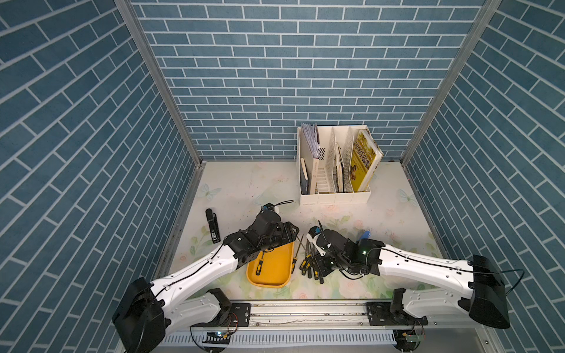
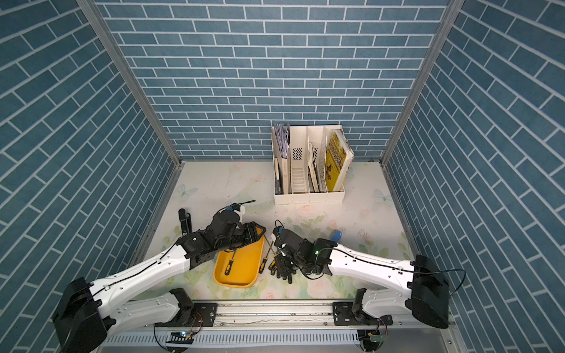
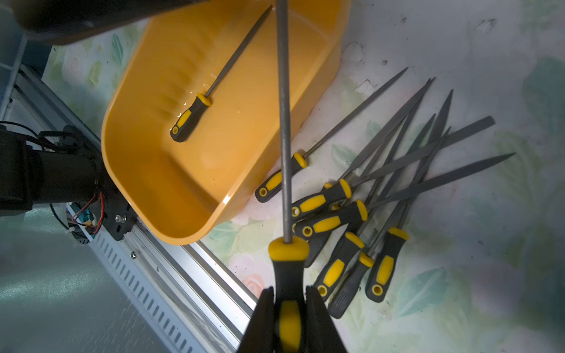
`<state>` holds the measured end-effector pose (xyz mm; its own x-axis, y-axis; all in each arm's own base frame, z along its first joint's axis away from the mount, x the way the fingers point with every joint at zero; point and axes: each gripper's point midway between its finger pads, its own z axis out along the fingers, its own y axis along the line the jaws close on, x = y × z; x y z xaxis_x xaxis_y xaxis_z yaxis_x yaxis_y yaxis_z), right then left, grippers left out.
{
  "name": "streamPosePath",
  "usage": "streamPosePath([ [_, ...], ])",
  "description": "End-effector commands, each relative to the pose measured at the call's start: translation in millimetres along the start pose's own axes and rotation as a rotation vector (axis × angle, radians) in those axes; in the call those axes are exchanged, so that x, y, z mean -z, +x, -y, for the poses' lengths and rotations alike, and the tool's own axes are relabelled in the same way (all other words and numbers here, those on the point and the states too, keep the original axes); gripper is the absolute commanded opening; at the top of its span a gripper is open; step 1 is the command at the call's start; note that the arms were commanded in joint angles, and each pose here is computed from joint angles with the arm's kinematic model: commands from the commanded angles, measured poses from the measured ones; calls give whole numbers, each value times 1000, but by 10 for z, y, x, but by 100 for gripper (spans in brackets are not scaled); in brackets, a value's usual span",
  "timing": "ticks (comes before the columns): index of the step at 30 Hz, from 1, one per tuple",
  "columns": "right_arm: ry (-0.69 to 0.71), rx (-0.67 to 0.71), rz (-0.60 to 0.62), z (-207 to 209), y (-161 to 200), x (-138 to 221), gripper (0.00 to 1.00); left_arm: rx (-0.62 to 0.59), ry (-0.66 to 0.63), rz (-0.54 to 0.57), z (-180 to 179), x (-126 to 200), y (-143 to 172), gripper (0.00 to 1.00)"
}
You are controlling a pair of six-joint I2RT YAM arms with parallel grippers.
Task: Put the file tool into the storage box
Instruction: Place the file tool in the storage box.
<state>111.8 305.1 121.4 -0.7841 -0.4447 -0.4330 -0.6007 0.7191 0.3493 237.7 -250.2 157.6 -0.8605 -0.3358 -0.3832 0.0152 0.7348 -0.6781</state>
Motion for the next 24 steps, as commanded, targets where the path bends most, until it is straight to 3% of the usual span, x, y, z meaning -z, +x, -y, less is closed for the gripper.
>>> streamPosePath([
  [1,-46,-18,56,-196,-199,61,0,0,-13,1,-54,-53,30,55],
  [3,-52,-15,59,-232,-226,61,0,-1,-26,-5,-86,-66,44,43],
  [5,-51,-11,60,-263,-244,55,0,1,-40,-1,-120,-68,45,23],
  [10,-64,-7,61,-315,-258,34,0,-2,-65,2,-162,-52,39,1],
  [12,-71,-6,63,-332,-265,41,0,-10,-77,19,-171,0,0,0],
  [13,-81,-4,68,-351,-277,55,5,-15,-83,27,-176,27,-21,0],
  [15,-97,6,84,-384,-309,87,33,-29,-97,45,-186,101,-87,0],
  [18,-98,30,109,-406,-373,165,65,-49,-107,69,-190,233,-226,0],
  [21,-29,48,126,-292,-446,274,83,-109,-156,103,-237,408,-446,0],
  [24,0,30,134,-109,-482,362,88,-209,-233,84,-291,473,-598,0],
])
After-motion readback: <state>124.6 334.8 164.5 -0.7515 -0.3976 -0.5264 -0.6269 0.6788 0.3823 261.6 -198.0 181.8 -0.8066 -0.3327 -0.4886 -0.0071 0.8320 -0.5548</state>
